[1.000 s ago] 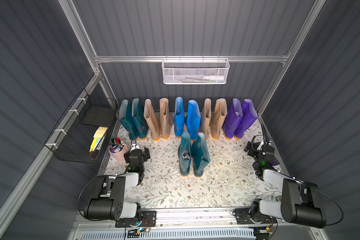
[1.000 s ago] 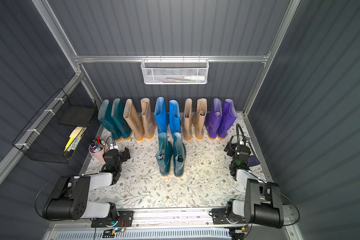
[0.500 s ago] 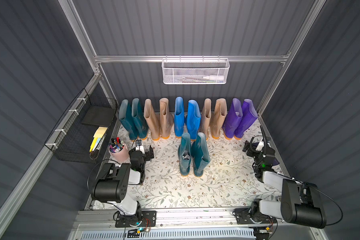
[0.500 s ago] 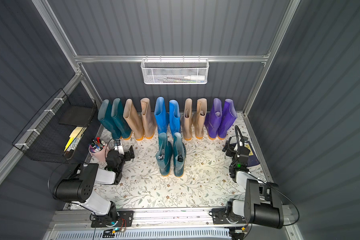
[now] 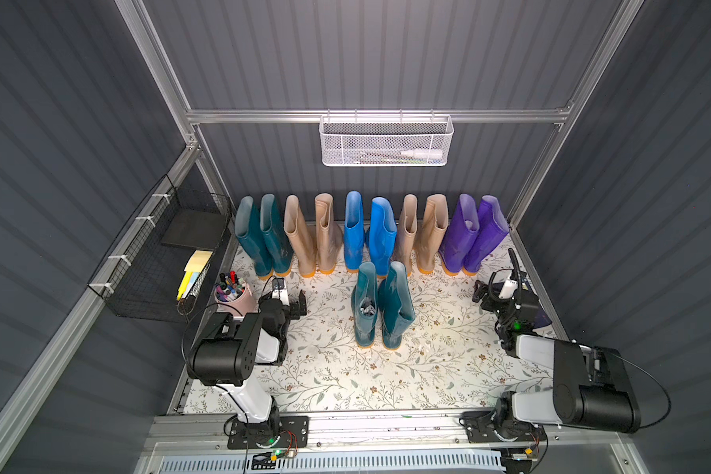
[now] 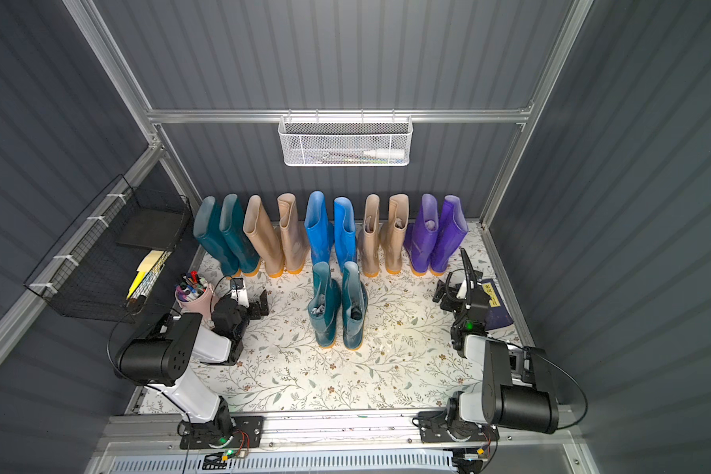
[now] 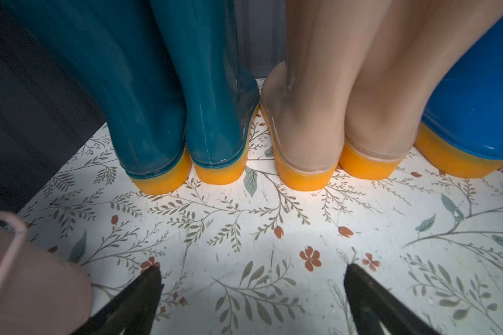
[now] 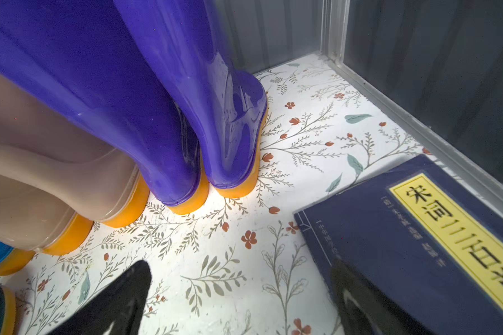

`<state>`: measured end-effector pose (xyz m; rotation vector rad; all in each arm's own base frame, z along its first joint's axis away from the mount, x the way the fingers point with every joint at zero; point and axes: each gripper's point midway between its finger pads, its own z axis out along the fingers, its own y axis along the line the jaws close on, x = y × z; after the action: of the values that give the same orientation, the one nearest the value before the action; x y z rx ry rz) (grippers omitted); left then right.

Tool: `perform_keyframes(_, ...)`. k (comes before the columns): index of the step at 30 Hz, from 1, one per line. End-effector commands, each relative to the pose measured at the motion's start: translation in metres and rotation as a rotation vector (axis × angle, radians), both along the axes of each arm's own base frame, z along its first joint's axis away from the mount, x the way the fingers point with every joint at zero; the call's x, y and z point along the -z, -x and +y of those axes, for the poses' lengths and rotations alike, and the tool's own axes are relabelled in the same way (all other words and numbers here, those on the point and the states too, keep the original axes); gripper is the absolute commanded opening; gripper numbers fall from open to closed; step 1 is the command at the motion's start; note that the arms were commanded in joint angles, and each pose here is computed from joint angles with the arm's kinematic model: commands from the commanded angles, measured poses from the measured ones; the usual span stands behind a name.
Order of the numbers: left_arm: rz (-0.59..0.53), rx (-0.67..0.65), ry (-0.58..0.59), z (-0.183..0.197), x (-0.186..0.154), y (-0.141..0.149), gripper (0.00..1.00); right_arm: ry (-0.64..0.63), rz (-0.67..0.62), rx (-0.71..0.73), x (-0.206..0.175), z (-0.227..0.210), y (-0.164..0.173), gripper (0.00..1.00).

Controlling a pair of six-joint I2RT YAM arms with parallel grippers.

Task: Match and arrange rain boots in pairs
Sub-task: Reset both arms

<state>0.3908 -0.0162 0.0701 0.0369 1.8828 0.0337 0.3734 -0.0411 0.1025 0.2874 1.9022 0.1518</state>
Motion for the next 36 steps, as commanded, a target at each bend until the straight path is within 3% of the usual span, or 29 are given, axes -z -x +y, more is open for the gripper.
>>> perform_keyframes(1,0.007,0.019,-0.015,-0.001,-0.003,-0.007,1.0,0.024,-0.057,-0.045,-0.012,0.008,-0.009,0.99)
perform_keyframes(9,0.115,0.011,-0.023,-0.001,0.008,-0.026,1.0,0.105,-0.023,-0.118,0.001,0.031,-0.018,0.99)
perform_keyframes(22,0.121,-0.017,-0.021,0.004,0.009,-0.028,1.0,0.139,0.008,-0.185,0.007,0.046,-0.025,0.99)
perform_keyframes(27,0.121,-0.015,-0.02,0.003,0.009,-0.028,1.0,0.145,-0.009,-0.3,0.006,0.064,-0.019,0.99)
perform_keyframes(36,0.121,-0.015,-0.02,0.003,0.009,-0.028,1.0,0.139,-0.003,-0.298,0.005,0.063,-0.02,0.99)
